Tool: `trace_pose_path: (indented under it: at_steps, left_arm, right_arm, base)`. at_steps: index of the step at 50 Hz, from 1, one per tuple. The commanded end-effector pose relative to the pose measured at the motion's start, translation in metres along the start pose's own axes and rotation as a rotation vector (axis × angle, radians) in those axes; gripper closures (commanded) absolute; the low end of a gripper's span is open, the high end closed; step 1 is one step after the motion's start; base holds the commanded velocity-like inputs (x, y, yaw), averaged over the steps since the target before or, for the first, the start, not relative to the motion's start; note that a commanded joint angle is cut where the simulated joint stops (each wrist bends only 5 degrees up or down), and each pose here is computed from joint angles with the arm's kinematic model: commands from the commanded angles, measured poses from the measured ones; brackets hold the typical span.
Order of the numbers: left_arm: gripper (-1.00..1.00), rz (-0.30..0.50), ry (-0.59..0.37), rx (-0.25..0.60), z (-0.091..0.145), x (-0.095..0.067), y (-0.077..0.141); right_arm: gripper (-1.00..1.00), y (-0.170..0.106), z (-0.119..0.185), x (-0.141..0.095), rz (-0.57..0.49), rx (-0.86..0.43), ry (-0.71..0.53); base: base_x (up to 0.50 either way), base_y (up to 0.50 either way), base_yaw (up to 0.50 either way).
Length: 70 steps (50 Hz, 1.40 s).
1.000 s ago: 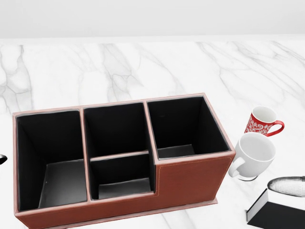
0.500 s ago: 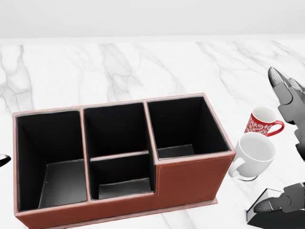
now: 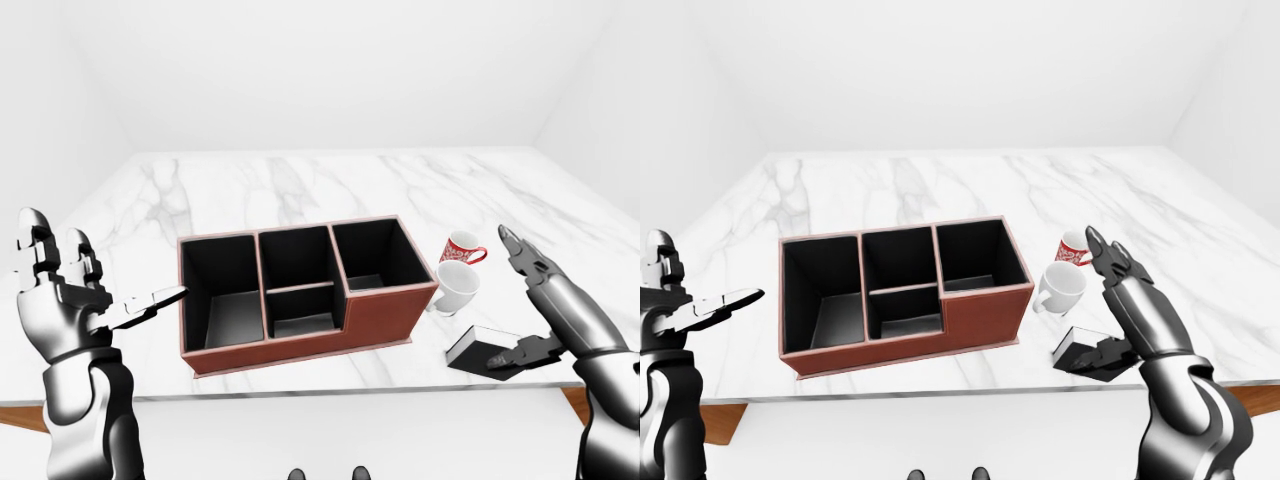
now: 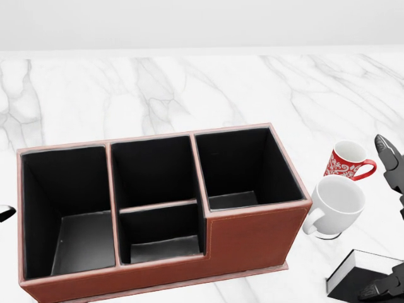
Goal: Pick up the book and place it in the right compartment of the caddy.
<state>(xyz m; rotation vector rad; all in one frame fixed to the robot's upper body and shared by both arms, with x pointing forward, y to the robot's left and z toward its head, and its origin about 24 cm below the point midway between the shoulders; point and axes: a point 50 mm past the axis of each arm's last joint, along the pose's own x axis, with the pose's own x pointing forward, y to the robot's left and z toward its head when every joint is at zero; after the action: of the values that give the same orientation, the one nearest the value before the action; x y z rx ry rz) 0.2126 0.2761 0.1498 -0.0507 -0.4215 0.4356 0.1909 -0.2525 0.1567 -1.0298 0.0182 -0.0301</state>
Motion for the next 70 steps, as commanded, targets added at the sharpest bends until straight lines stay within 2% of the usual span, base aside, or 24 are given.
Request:
trace_pose_path:
  at_steps: [1, 12, 24, 28, 49, 55, 70]
  left_arm:
    - [-1.00, 0.001, -0.004, -0.002, 0.001, -0.001, 0.000]
    - [-1.00, 0.000, -0.001, -0.002, 0.001, -0.001, 0.001]
    - [-1.00, -0.004, -0.002, -0.002, 0.001, -0.001, -0.001]
    - [-1.00, -0.002, -0.002, -0.002, 0.001, -0.001, 0.000]
    - [-1.00, -0.003, -0.002, -0.002, 0.001, -0.001, 0.000]
    - [-1.00, -0.003, -0.001, -0.002, 0.000, -0.001, 0.000]
    - [-1.00, -0.003, -0.003, -0.002, 0.001, -0.001, 0.000]
  right_arm:
    - [-1.00, 0.007, -0.022, -0.004, 0.031, 0.016, 0.110]
    - [-1.00, 0.009, -0.028, -0.003, 0.044, 0.027, 0.133]
    - [-1.00, 0.034, -0.051, 0.013, 0.172, 0.102, 0.184]
    - [-1.00, 0.036, -0.053, 0.018, 0.182, 0.104, 0.186]
    - [-1.00, 0.036, -0.068, 0.021, 0.171, 0.101, 0.236]
    - [-1.00, 0.037, -0.081, 0.021, 0.156, 0.056, 0.303]
    - [-1.00, 0.037, -0.095, 0.019, 0.143, 0.001, 0.377]
  base:
    - [0.00, 0.00, 0.00]
    - [0.00, 0.00, 0.00]
    - [0.00, 0.00, 0.00]
    - [0.00, 0.00, 0.00]
    - [0.00, 0.00, 0.00]
    - [0.00, 0.00, 0.00]
    - [0.00, 0.00, 0.00]
